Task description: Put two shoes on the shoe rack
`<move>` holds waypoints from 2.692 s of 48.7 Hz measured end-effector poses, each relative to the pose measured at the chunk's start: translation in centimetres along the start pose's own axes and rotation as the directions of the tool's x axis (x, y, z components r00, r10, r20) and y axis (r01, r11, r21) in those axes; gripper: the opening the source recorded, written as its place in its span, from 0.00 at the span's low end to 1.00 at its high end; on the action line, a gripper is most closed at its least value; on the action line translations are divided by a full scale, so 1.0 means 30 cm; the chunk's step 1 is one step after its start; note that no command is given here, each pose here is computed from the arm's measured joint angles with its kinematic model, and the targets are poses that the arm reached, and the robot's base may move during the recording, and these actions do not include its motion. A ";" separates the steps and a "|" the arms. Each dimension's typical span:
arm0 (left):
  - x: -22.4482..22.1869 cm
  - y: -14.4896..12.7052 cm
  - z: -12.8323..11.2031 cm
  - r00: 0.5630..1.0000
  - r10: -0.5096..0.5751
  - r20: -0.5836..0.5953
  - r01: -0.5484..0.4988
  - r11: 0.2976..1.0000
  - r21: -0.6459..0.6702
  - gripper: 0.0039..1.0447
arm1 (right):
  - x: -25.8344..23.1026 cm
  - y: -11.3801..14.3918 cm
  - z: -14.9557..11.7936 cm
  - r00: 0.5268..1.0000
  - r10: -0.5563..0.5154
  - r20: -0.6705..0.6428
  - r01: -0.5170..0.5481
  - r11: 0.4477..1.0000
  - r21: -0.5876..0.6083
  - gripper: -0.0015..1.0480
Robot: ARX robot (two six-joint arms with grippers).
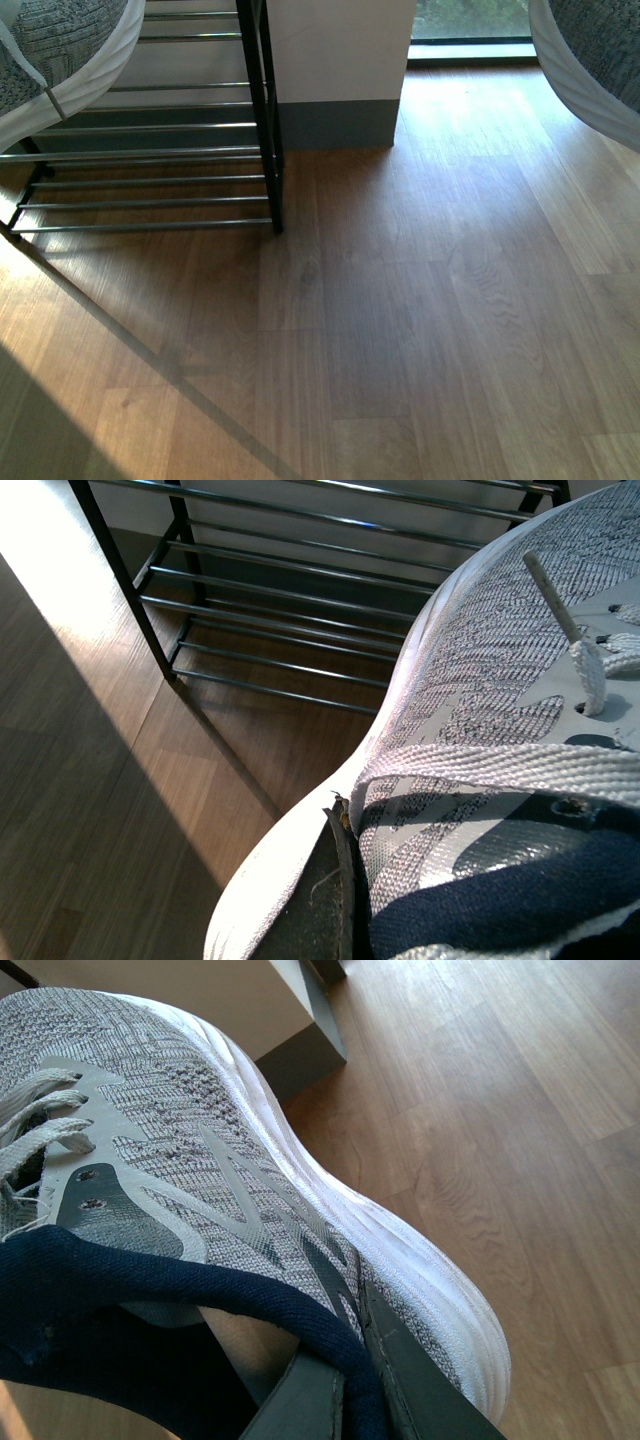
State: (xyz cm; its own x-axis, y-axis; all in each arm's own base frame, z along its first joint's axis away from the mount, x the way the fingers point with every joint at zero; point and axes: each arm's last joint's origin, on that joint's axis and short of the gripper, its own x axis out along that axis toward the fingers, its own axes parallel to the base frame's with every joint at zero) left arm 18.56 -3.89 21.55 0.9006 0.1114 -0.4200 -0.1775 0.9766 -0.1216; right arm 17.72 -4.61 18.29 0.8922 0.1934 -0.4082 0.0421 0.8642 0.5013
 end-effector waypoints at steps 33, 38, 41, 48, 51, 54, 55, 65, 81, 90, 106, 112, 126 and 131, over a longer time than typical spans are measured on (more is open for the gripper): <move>0.002 0.004 0.000 1.000 0.022 0.003 -0.022 1.000 -0.002 0.01 | 0.001 0.003 -0.001 1.000 0.015 -0.006 -0.015 1.000 -0.002 0.02; 0.002 0.003 0.000 1.000 0.019 0.003 -0.019 1.000 -0.001 0.01 | 0.001 0.002 -0.001 1.000 0.012 -0.005 -0.012 1.000 -0.001 0.02; 0.002 0.003 0.000 1.000 0.014 0.001 -0.014 1.000 -0.001 0.01 | 0.001 0.002 0.000 1.000 0.011 -0.004 -0.011 1.000 -0.001 0.02; 0.002 0.002 0.000 1.000 0.010 0.000 -0.010 1.000 0.000 0.01 | 0.001 0.002 0.000 1.000 0.009 -0.004 -0.009 1.000 -0.001 0.02; 0.002 0.002 0.000 1.000 0.011 0.000 -0.011 1.000 0.000 0.01 | 0.001 0.002 0.000 1.000 0.009 -0.004 -0.009 1.000 -0.001 0.02; 0.002 0.002 0.000 1.000 0.011 0.000 -0.011 1.000 -0.001 0.01 | 0.001 0.002 0.000 1.000 0.008 -0.003 -0.008 1.000 -0.001 0.02; 0.002 0.002 0.000 1.000 0.011 0.000 -0.011 1.000 -0.001 0.01 | 0.001 0.002 0.000 1.000 0.008 -0.003 -0.008 1.000 -0.001 0.02; 0.002 0.002 -0.001 1.000 0.011 -0.001 -0.011 1.000 0.000 0.01 | 0.001 0.001 -0.002 1.000 0.007 -0.004 -0.007 1.000 0.000 0.02; 0.002 0.003 -0.001 1.000 0.013 0.000 -0.013 1.000 0.000 0.01 | 0.001 0.001 -0.002 1.000 0.007 -0.004 -0.007 1.000 0.000 0.02; 0.002 0.002 -0.001 1.000 0.010 -0.001 -0.010 1.000 0.000 0.01 | 0.001 0.001 -0.002 1.000 0.007 -0.004 -0.007 1.000 0.000 0.02; 0.002 0.002 -0.001 1.000 0.011 -0.001 -0.011 1.000 0.000 0.01 | 0.001 0.001 -0.002 1.000 0.007 -0.004 -0.007 1.000 0.000 0.02; 0.002 0.002 -0.001 1.000 0.010 -0.001 -0.010 1.000 0.000 0.01 | 0.001 0.001 -0.002 1.000 0.007 -0.004 -0.007 1.000 0.000 0.02; 0.002 0.002 0.000 1.000 0.012 0.001 -0.012 1.000 -0.001 0.01 | 0.031 0.019 0.014 0.971 0.237 0.037 -0.219 0.938 -0.269 0.02; 0.002 0.002 0.000 1.000 0.012 0.000 -0.012 1.000 0.000 0.01 | 0.066 0.080 0.029 0.953 0.301 -0.009 -0.285 0.892 -0.350 0.02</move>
State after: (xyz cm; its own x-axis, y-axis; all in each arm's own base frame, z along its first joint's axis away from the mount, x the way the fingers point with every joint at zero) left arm 18.59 -3.81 21.51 0.8987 0.1227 -0.4210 -0.1880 0.9752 -0.1171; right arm 19.97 -2.56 19.34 0.8592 0.4491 -0.2452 -0.3744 0.8784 0.2970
